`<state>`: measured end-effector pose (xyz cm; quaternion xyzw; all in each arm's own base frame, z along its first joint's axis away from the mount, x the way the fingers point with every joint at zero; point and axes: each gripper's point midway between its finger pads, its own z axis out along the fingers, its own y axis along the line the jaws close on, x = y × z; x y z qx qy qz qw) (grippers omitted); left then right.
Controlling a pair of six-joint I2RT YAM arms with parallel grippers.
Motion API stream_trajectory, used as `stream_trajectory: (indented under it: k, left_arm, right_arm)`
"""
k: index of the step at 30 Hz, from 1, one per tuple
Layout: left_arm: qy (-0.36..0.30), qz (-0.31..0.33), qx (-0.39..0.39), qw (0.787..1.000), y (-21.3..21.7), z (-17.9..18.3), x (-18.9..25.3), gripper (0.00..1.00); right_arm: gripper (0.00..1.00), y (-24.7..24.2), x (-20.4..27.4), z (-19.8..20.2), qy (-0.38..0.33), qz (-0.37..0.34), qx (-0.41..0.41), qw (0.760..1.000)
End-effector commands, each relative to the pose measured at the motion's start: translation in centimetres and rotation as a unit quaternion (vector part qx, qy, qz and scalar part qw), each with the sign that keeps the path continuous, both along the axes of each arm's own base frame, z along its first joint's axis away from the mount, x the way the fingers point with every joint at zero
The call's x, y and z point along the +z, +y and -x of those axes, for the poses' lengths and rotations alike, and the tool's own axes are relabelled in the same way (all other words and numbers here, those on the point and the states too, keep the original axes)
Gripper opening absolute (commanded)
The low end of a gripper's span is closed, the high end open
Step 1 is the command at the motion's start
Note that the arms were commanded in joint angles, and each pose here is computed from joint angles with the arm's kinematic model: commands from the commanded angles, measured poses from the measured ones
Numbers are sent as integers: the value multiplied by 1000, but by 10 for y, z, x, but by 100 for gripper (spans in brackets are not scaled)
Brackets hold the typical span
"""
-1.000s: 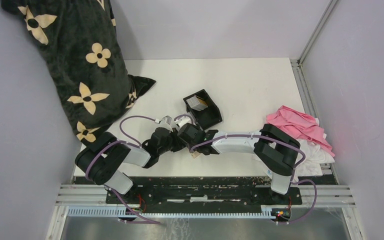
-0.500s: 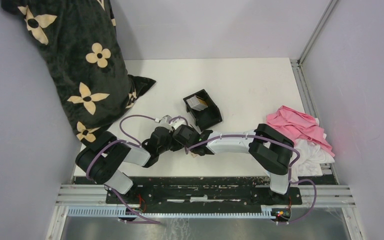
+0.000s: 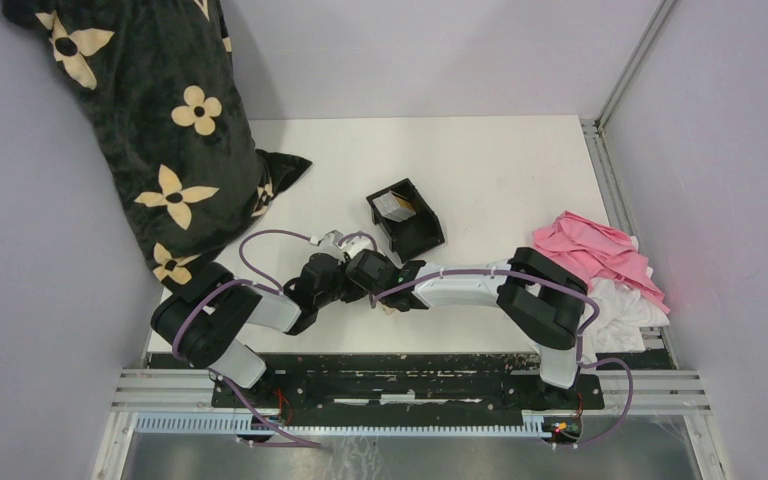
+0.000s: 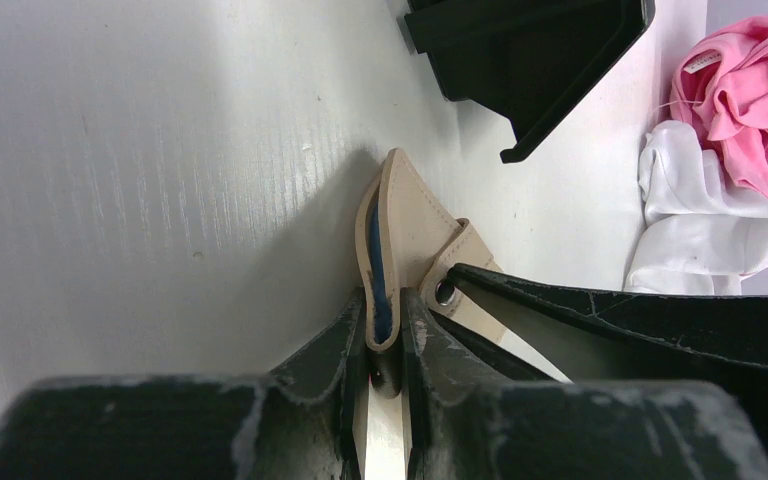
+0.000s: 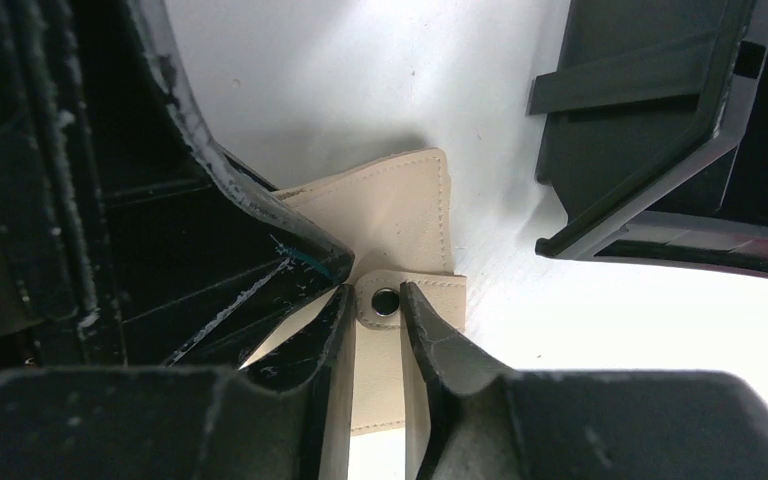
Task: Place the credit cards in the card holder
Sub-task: Open the card holder at the center of the board.
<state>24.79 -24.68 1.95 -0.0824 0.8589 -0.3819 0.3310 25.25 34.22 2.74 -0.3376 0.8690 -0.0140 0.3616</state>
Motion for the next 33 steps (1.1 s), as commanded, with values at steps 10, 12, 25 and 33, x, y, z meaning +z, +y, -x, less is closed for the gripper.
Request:
stream_trajectory:
  k: [10,12,25,33]
  left_arm:
    - [-11,-25,-14,1000,5,-1,-6,3]
    - [-12,-27,-12,1000,5,-2,-7,3]
    - [-5,-36,-4,999,9,-5,-12,3]
    - [-5,-40,9,999,12,-12,-8,9]
  right_arm:
    - [15,-44,-15,-15,14,4,-60,998]
    - [13,-46,-15,-16,20,-6,-66,998]
    - [5,-62,-15,-24,74,-108,-113,985]
    - [3,-74,-11,-24,82,-142,-144,976]
